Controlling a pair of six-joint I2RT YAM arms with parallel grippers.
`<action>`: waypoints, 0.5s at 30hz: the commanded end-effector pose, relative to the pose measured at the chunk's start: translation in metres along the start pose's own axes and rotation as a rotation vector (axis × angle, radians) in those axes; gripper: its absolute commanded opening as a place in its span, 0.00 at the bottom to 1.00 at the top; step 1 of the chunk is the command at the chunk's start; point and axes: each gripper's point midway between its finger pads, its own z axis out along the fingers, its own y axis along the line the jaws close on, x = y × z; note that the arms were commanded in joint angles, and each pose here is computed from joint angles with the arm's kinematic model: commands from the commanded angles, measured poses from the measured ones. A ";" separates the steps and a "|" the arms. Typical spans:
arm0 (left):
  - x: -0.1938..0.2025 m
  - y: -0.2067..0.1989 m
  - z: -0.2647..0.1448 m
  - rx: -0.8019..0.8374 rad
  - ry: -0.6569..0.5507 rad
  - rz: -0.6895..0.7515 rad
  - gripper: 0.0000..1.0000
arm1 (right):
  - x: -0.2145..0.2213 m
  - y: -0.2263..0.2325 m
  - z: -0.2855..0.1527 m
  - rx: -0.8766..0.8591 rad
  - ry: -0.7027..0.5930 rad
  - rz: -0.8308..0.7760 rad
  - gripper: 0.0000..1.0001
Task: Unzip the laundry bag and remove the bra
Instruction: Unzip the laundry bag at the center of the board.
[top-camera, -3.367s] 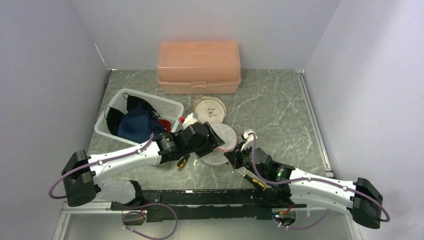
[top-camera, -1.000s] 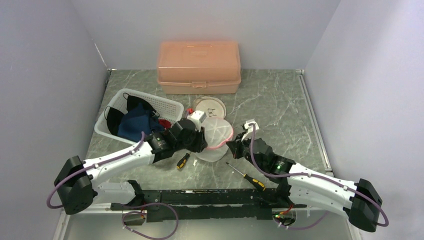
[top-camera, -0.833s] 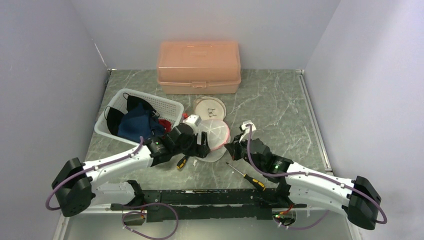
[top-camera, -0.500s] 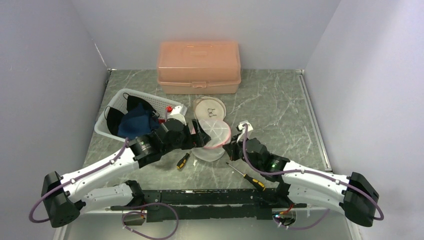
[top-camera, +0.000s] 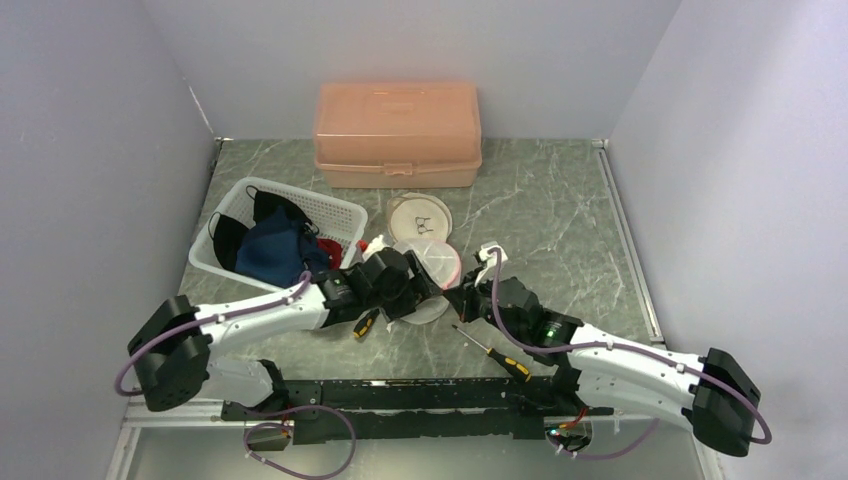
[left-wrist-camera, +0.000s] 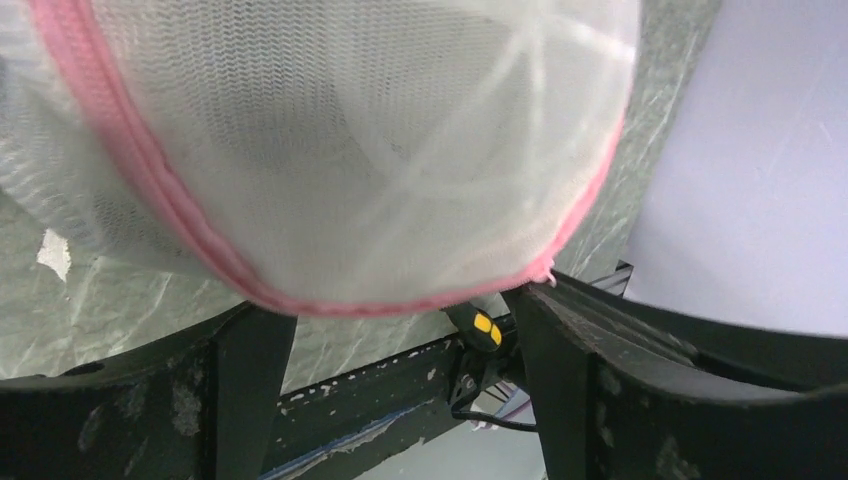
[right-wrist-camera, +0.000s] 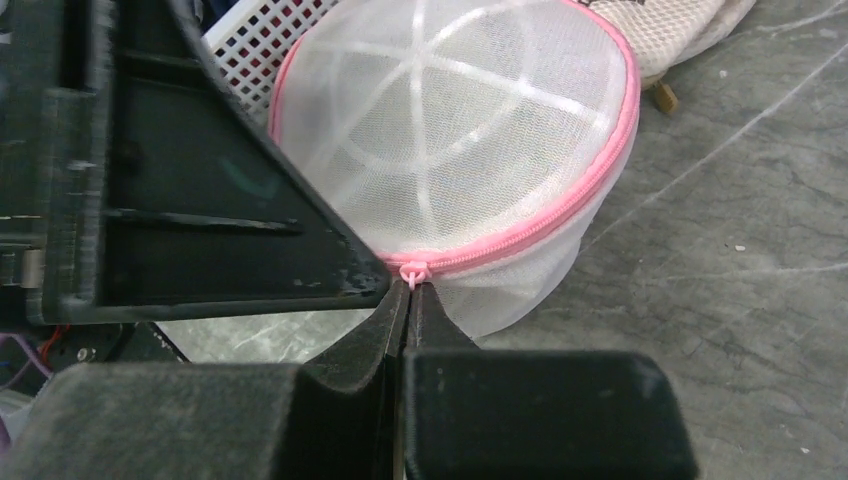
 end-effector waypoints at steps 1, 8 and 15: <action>-0.002 -0.028 0.006 0.061 -0.003 -0.071 0.83 | -0.006 0.010 -0.005 -0.050 -0.024 -0.013 0.00; -0.007 -0.017 0.014 0.018 -0.042 -0.110 0.72 | -0.001 0.015 -0.011 -0.082 -0.011 -0.024 0.00; -0.010 -0.024 0.003 0.044 -0.077 -0.092 0.76 | 0.003 0.016 -0.013 -0.094 -0.005 -0.029 0.00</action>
